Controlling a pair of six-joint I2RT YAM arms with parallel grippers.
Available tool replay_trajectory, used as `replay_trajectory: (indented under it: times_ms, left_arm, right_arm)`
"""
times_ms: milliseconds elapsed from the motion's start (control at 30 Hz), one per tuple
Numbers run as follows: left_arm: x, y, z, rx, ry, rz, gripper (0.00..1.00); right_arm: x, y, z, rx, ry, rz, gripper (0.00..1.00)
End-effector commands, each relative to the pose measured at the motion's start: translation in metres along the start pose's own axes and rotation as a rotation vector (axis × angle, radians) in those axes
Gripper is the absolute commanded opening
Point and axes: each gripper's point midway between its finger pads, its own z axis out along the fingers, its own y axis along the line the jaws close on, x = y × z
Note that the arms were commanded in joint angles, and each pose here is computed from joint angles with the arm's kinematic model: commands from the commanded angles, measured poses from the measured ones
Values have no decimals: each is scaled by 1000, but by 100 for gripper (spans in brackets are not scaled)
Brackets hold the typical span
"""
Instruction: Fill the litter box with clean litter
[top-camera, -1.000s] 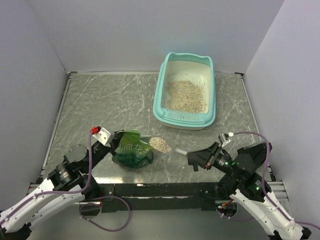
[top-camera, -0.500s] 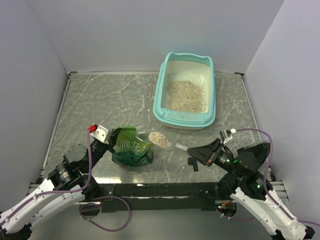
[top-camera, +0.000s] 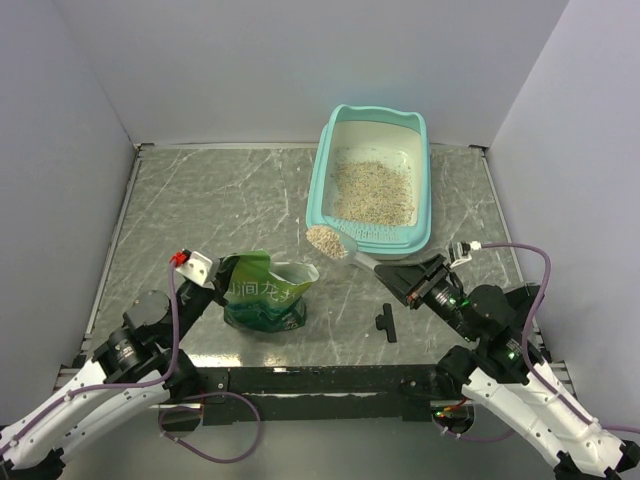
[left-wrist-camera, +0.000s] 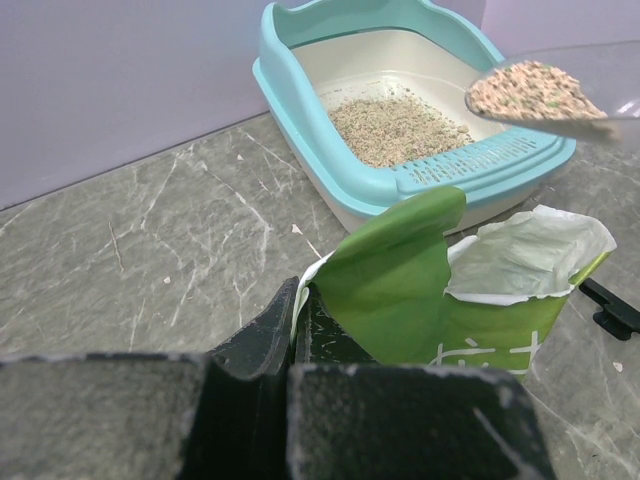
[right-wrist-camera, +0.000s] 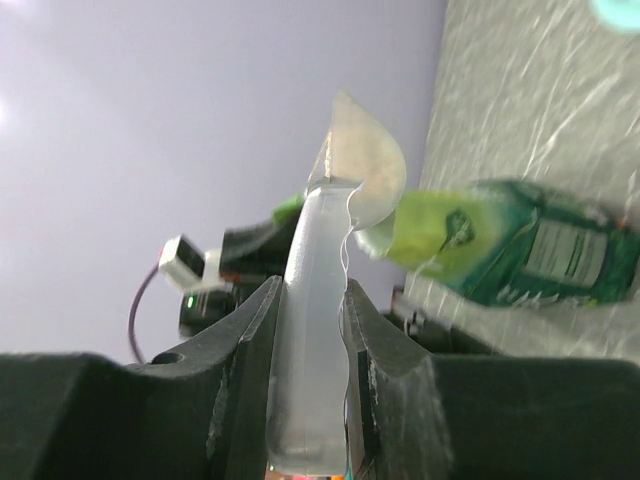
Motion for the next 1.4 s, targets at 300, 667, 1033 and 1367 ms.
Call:
replay_trajectory:
  times_ms: [300, 667, 1033, 1367]
  left_arm:
    - [-25, 9, -1, -44, -87, -38, 1]
    - [-28, 9, -2, -38, -100, -42, 1]
    - [-28, 10, -3, -43, -97, -43, 1]
    - [-27, 10, -2, -46, -90, -46, 1]
  right_arm:
    - [-69, 21, 21, -51, -338, 8, 0]
    - [-130, -32, 44, 28, -524, 72, 0]
    - [-175, -101, 89, 328, -507, -97, 0]
    - [-211, -98, 113, 666, -346, -478, 0]
